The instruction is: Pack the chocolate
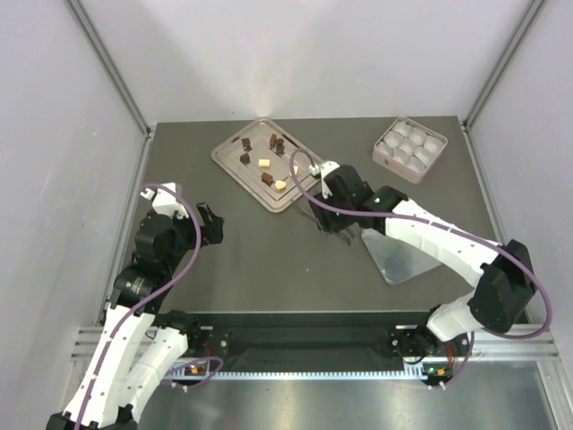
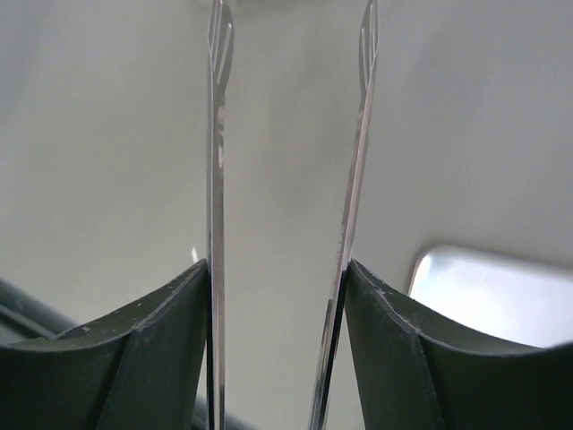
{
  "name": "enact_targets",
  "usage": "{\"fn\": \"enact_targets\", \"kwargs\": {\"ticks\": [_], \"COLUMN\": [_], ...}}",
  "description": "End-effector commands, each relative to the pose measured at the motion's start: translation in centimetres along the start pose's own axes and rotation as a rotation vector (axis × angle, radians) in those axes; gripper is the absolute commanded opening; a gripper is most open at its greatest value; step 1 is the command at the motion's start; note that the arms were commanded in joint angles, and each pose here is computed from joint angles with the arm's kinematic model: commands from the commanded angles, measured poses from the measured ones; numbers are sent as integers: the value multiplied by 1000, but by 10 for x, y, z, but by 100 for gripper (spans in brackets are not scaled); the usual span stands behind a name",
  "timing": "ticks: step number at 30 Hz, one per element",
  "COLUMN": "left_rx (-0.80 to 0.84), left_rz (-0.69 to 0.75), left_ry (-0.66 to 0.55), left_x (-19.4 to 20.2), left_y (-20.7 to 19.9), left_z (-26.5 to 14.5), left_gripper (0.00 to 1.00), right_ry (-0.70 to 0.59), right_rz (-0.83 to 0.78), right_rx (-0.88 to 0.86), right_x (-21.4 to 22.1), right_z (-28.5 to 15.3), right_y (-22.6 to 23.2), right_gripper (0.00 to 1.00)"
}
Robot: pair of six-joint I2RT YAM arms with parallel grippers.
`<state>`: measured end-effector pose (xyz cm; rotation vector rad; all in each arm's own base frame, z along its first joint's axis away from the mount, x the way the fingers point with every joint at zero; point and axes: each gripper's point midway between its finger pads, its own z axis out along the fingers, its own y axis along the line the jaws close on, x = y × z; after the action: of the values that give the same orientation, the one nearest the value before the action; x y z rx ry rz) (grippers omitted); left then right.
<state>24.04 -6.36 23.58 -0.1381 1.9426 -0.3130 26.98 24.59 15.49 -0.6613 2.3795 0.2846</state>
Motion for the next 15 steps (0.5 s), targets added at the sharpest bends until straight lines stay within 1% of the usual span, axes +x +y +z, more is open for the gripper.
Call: {"fn": "enact_targets", "kwargs": {"ticks": [1,2,4,5,6,8,10,14,15], "left_rx": [69,116,168,195,190,185,175,162,163], "left_rz": [-6,-4,3,7,12,12,13,11,11], "left_ry": [-61,-51,-28,-18,-7,-12,-22,-20,-18], "left_x": [-18,-16,-11,-10,-8,-9,-11,-10,-10], "left_y": [-15,-23,-32,-36,-35,-35,-33,-30,-31], "left_z": [-4,-4,-3,-3,-1,-2,-2,-2,-2], "left_gripper": [99,99,99,99,99,99,99,99,99], "right_ry": [-202,-201,-270,-248,-268,-268,-257,-222,-229], "right_rz": [-49,-72,-86,-106,-115,-111,-132,-129,-125], "right_rx": [-24,-3,15,50,94,110,137,202,207], "right_x": [-77,-83,-113,-113,-137,-141,-146,-143,-147], "right_z": [-8,3,7,24,40,46,66,95,96], "right_y": [4,2,1,-4,-11,-14,-24,-43,-46], "right_gripper": [58,56,56,56,55,55,55,50,50]}}
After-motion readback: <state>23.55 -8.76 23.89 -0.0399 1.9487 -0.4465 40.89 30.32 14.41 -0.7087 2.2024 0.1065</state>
